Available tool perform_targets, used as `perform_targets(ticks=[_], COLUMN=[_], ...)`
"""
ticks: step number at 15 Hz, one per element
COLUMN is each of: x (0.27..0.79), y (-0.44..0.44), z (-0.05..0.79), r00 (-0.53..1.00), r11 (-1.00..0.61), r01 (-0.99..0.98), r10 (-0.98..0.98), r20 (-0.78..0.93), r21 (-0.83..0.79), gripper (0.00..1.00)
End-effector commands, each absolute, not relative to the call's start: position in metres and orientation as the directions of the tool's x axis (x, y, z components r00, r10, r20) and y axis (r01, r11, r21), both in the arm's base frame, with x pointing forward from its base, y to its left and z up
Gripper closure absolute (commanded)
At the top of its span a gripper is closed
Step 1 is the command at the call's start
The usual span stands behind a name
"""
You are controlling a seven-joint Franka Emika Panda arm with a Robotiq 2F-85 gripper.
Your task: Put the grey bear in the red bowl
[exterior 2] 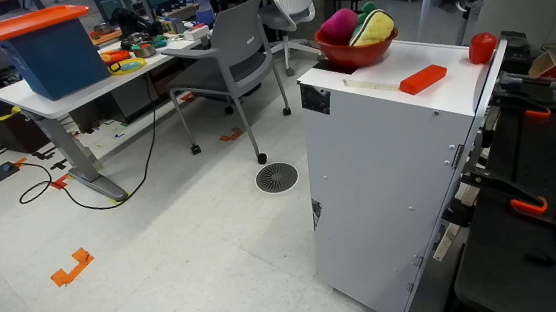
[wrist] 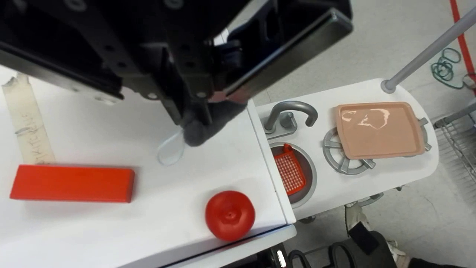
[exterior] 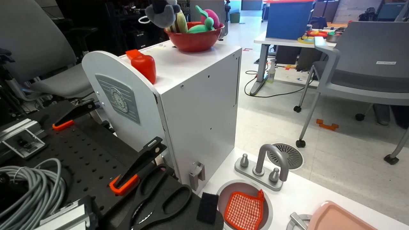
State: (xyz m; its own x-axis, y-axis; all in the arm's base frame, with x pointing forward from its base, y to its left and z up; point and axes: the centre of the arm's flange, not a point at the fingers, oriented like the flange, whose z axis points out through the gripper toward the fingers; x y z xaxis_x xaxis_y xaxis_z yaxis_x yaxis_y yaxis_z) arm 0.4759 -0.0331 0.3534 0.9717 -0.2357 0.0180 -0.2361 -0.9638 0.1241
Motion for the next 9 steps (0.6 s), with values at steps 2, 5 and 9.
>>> perform_targets(ticks=[2, 5, 9], x=[0.474, 0.490, 0.513], y=[-0.059, -0.073, -0.080], z=[0.368, 0.372, 0.382], r00=[0.945, 0.937, 0.935], r11=[-0.938, -0.932, -0.927], r01=[-0.326, -0.348, -0.355], r10=[-0.322, -0.345, -0.351], r20=[0.055, 0.048, 0.056], r21=[0.113, 0.099, 0.120], gripper=[0.97, 0.97, 0.97])
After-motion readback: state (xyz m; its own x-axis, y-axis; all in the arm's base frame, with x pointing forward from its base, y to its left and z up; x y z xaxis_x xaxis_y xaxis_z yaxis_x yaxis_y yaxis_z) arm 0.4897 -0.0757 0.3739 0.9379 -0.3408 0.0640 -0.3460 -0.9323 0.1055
